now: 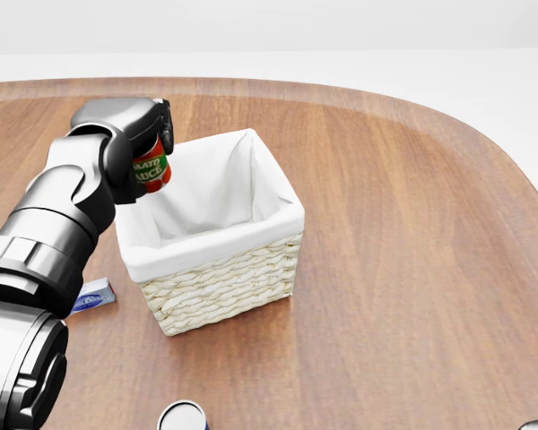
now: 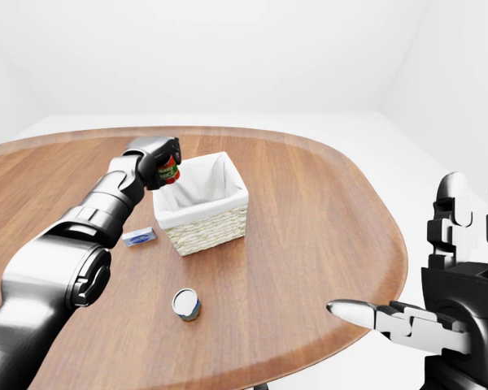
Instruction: Pick up the tomato sauce, and put it in the basket.
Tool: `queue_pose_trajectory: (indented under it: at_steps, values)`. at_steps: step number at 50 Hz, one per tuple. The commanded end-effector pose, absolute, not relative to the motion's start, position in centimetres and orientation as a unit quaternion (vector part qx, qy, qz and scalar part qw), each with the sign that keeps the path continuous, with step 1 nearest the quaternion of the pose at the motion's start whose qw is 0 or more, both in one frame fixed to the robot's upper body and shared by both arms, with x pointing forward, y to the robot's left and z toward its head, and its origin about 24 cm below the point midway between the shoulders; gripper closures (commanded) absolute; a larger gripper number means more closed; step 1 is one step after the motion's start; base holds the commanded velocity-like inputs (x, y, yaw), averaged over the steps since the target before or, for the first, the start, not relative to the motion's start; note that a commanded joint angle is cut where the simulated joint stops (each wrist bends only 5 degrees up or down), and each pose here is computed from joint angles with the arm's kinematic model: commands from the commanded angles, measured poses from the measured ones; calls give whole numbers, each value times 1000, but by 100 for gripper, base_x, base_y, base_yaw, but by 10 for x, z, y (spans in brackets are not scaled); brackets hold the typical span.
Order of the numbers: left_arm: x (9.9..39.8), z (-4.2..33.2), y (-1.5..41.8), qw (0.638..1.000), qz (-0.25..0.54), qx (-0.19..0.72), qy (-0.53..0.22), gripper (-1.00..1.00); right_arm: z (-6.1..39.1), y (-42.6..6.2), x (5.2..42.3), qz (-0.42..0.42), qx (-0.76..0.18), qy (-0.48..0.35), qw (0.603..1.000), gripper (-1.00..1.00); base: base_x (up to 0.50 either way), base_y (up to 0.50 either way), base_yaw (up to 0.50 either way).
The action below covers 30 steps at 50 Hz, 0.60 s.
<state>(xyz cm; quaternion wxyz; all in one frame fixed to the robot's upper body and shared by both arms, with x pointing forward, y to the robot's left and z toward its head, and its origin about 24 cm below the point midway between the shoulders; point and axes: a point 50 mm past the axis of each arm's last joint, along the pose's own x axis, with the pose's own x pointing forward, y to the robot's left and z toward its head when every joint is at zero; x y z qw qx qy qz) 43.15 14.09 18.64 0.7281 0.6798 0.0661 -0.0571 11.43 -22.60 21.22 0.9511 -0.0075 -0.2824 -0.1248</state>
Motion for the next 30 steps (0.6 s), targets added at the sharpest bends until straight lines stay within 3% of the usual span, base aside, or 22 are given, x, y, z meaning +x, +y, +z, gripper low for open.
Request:
queue_pose_trajectory:
  at_steps: [1, 30]
  values:
    - [429, 174, 145, 709, -90, 691, 103, 100, 213, -227, 114, -125, -7, -281, 952, -100, 0, 0, 0]
    - [427, 160, 132, 730, -96, 673, 73, 100, 208, -224, 114, -123, -7, -280, 952, -100, 0, 0, 0]
